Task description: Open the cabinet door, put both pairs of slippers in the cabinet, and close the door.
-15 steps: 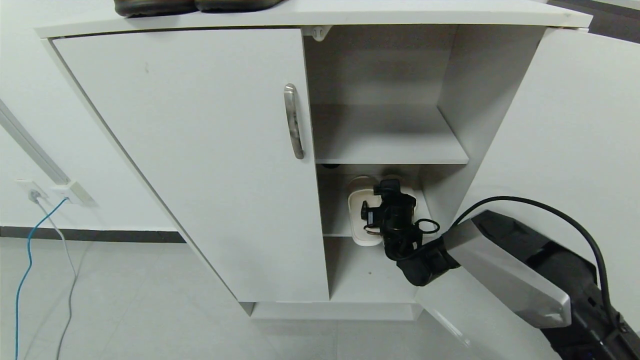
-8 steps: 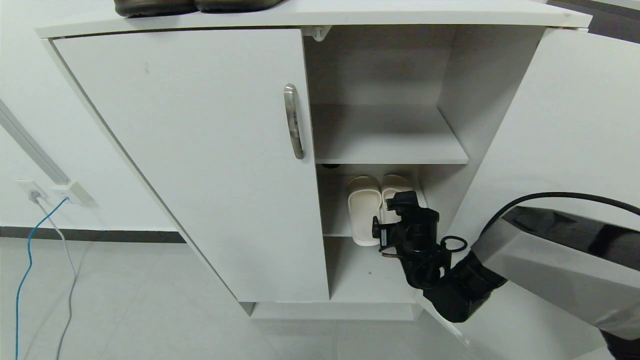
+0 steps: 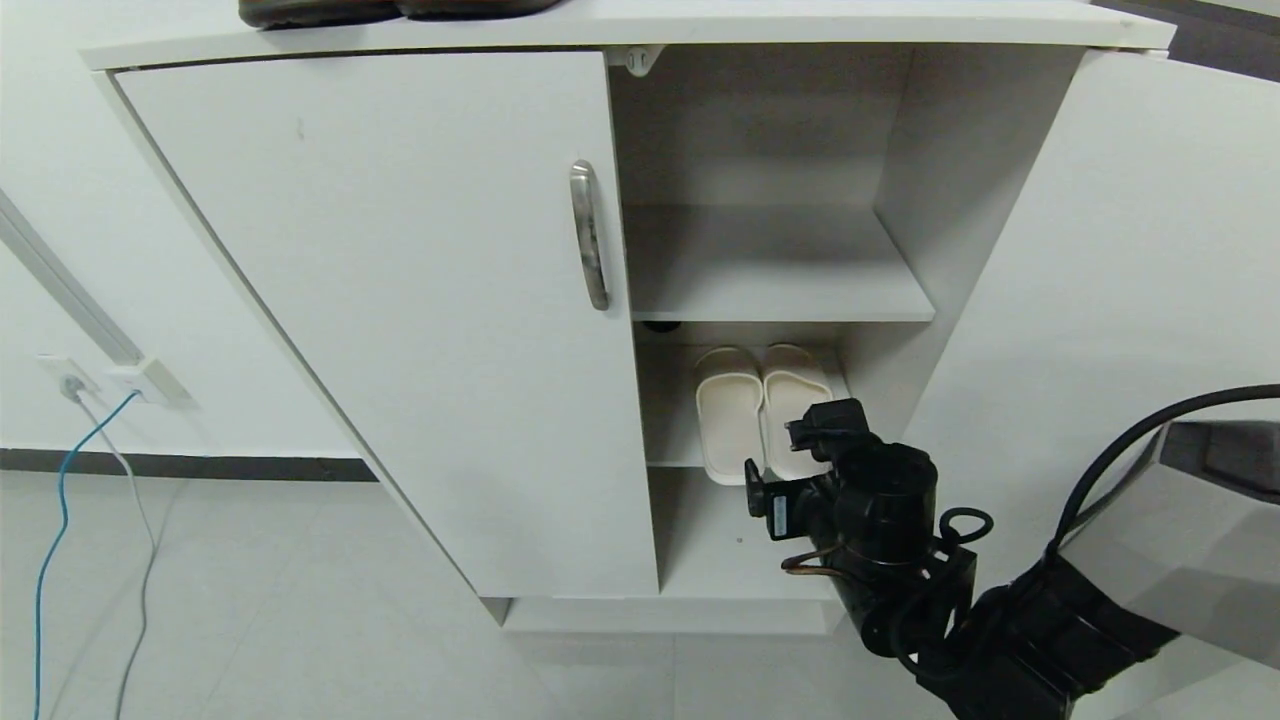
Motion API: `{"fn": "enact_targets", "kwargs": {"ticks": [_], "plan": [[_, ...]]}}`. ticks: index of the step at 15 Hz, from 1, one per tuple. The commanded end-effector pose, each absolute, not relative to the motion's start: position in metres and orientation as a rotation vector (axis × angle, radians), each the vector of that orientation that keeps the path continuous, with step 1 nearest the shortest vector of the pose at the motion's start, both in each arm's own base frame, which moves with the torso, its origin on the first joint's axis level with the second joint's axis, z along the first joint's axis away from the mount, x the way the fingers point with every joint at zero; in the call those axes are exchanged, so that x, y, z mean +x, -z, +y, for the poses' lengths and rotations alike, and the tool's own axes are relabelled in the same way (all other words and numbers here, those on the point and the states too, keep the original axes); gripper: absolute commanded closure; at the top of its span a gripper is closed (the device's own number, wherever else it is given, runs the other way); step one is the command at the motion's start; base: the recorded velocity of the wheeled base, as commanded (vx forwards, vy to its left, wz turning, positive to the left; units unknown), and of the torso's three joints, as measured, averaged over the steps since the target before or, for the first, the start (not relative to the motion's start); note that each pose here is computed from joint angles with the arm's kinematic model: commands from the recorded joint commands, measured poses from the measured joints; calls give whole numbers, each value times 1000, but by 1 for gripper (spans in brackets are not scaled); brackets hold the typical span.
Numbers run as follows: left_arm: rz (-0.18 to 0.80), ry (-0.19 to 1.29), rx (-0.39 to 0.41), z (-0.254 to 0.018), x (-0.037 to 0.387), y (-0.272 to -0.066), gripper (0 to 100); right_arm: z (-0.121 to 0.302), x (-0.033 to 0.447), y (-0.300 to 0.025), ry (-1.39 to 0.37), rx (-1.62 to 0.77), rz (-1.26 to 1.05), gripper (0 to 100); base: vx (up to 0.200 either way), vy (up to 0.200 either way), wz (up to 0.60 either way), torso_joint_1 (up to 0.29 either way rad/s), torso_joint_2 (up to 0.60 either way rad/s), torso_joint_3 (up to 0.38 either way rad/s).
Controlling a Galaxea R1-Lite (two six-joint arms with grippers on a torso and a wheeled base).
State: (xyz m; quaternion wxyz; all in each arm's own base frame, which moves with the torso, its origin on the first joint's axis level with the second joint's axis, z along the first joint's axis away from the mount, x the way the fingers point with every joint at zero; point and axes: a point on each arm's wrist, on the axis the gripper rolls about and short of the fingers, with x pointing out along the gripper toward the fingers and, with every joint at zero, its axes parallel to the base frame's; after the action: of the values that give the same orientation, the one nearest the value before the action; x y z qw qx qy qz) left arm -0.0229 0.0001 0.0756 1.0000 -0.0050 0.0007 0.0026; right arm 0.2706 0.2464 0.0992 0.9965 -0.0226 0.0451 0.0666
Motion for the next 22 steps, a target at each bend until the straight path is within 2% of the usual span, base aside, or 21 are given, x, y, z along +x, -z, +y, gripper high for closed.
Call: {"fn": "enact_targets", "kwargs": {"ticks": [1, 22], "plan": [[5, -6, -9, 0, -23, -75, 100, 246, 266, -107, -143, -32, 76, 0, 0, 0, 0, 0, 0, 0], [3, -3, -8, 0, -23, -76, 100, 252, 247, -102, -190, -62, 94, 0, 0, 0, 0, 0, 0, 11]]}}
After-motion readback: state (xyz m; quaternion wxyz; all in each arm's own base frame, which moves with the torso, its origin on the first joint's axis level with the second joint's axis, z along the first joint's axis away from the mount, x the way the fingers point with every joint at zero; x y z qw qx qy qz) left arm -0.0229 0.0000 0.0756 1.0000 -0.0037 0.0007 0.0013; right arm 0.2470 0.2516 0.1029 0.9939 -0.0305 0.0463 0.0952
